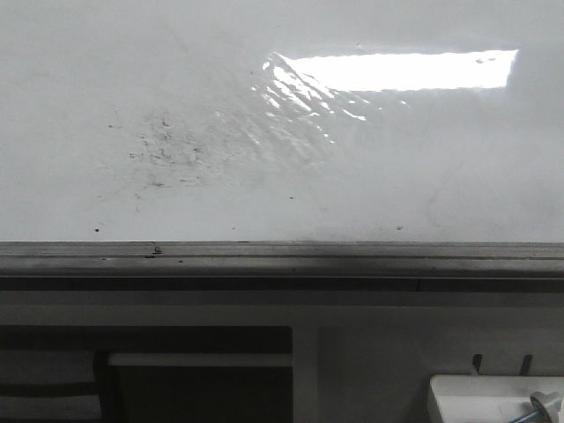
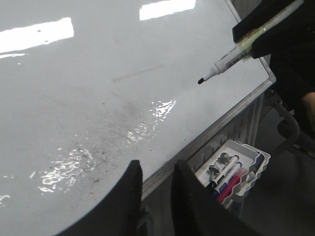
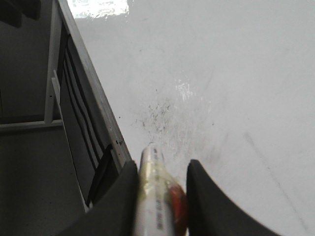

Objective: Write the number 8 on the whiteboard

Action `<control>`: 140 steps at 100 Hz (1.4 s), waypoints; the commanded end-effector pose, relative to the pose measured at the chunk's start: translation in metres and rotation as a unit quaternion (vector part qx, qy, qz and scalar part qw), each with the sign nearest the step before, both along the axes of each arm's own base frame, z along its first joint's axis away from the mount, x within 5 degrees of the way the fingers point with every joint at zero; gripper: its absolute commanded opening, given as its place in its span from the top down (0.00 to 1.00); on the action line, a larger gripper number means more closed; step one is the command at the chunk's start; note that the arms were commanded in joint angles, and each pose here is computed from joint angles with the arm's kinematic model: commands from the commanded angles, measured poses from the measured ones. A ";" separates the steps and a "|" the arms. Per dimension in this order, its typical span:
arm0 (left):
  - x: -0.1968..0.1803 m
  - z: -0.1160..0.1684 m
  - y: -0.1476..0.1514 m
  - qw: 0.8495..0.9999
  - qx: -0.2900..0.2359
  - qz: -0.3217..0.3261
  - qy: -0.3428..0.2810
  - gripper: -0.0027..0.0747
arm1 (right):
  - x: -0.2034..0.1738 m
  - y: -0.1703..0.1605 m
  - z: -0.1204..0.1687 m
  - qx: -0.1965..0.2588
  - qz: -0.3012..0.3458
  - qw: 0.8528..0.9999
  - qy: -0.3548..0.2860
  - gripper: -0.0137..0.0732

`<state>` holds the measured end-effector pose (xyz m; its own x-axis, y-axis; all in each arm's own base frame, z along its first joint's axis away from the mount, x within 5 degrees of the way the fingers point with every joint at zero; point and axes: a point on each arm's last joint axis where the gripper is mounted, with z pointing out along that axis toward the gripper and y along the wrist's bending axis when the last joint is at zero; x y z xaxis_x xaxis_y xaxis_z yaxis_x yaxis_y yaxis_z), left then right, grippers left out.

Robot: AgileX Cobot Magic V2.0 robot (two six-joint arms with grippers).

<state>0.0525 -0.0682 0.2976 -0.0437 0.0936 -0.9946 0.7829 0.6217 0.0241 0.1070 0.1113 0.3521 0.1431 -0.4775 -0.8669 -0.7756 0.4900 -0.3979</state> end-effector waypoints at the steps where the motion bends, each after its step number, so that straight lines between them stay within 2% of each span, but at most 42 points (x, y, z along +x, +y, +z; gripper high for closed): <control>1: 0.001 0.005 0.000 0.999 -0.032 0.004 0.017 0.86 | 0.003 0.000 0.015 0.040 -0.014 0.999 -0.024 0.89; 26: 0.000 0.004 -0.001 0.999 -0.035 0.000 0.024 0.95 | -0.001 -0.003 0.012 0.060 -0.018 0.998 -0.020 0.89; 38: 0.000 0.004 -0.001 0.999 -0.043 -0.003 0.030 0.98 | -0.004 -0.013 -0.006 0.088 -0.048 0.994 -0.047 0.89; 50: -0.001 0.005 -0.002 0.998 -0.046 -0.006 0.034 0.99 | -0.001 -0.023 -0.028 0.126 -0.096 0.984 -0.085 0.89; 56: -0.001 0.005 -0.002 0.998 -0.046 -0.006 0.034 0.99 | 0.001 -0.024 -0.032 0.143 -0.111 0.980 -0.081 0.89; 69: -0.001 0.005 -0.002 0.998 -0.046 -0.006 0.034 0.99 | 0.007 -0.020 -0.036 0.144 -0.118 0.981 -0.057 0.89; 85: 0.000 0.005 -0.002 0.998 -0.047 -0.003 0.033 0.99 | 0.019 -0.011 -0.030 0.169 -0.136 0.976 -0.014 0.89; 99: 0.000 0.005 -0.001 0.998 -0.047 -0.002 0.032 0.99 | 0.029 -0.002 -0.019 0.155 -0.127 0.980 0.005 0.89; 112: 0.000 0.005 -0.001 0.998 -0.047 -0.002 0.032 0.99 | 0.037 -0.002 -0.012 0.108 -0.115 0.986 0.046 0.89; 125: 0.000 0.005 -0.001 0.998 -0.047 -0.002 0.032 0.99 | 0.043 -0.014 0.003 0.062 -0.127 0.989 0.038 0.89; 140: 0.000 0.005 -0.001 0.998 -0.047 -0.001 0.030 0.99 | 0.044 -0.019 0.013 0.058 -0.135 0.988 0.041 0.89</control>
<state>0.0500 -0.0711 0.2915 -0.1095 0.0635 -0.9920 0.8041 0.5923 -0.0508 0.1496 0.0952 0.3472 -0.0905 -0.4133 -0.9061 -0.6697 0.6986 -0.2518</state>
